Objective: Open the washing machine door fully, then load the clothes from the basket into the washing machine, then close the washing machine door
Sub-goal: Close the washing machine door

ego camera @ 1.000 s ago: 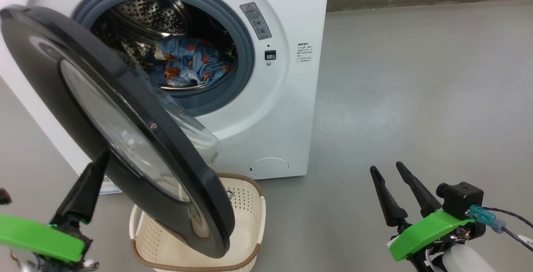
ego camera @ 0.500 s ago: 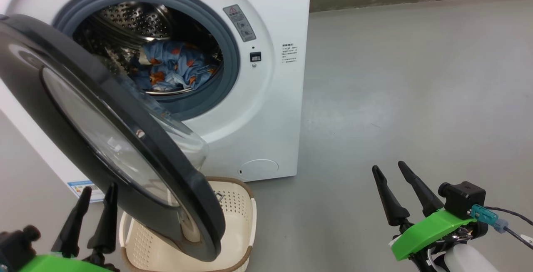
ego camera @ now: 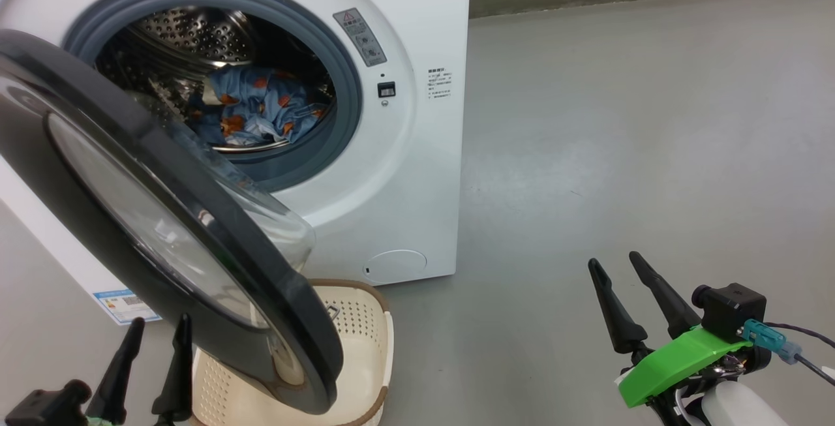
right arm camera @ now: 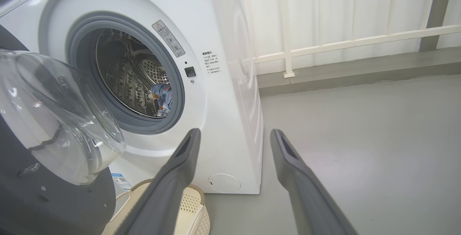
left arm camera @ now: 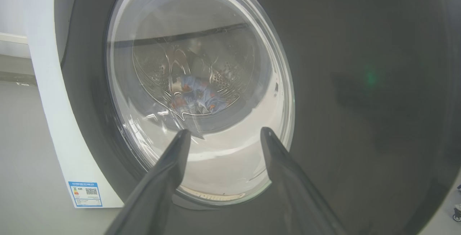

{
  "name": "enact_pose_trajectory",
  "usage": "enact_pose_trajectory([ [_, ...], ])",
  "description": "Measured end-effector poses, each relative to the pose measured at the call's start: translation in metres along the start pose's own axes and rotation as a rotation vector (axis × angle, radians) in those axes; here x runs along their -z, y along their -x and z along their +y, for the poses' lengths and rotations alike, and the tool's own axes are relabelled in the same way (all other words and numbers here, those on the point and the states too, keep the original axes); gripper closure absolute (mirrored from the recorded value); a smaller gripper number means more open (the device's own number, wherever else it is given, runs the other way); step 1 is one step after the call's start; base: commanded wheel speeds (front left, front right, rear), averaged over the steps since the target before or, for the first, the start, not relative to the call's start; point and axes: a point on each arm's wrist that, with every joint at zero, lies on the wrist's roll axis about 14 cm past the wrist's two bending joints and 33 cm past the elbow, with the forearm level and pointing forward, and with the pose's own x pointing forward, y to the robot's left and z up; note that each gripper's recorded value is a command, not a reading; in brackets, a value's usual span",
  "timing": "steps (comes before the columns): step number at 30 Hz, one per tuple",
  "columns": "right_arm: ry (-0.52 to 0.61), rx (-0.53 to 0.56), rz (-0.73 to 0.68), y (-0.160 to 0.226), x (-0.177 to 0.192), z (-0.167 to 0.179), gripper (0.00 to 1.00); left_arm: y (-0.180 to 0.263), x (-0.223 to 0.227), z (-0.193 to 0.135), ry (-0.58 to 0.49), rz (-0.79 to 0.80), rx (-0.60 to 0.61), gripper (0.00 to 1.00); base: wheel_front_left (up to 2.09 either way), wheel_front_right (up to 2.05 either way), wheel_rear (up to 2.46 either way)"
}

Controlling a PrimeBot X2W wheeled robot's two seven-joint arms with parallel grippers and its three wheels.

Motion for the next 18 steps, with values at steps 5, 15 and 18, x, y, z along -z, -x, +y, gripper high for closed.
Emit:
enact_pose_trajectory([
  [5,0.0,0.002,-0.001,0.0013,-0.0003,-0.0005,0.0,-0.0004,0.0072,-0.0035,-0.012,0.01,0.001,0.0,0.0,0.0,0.0],
  [15,0.003,-0.002,0.0,0.0013,-0.0002,0.0003,0.0,-0.0008,0.0109,-0.0034,-0.012,0.015,-0.009,0.0,0.0,0.0,0.0],
  [18,0.003,-0.004,0.0,0.001,-0.0002,0.0011,0.0,-0.0023,0.0083,-0.004,-0.02,0.006,-0.007,0.0,0.0,0.0,0.0],
])
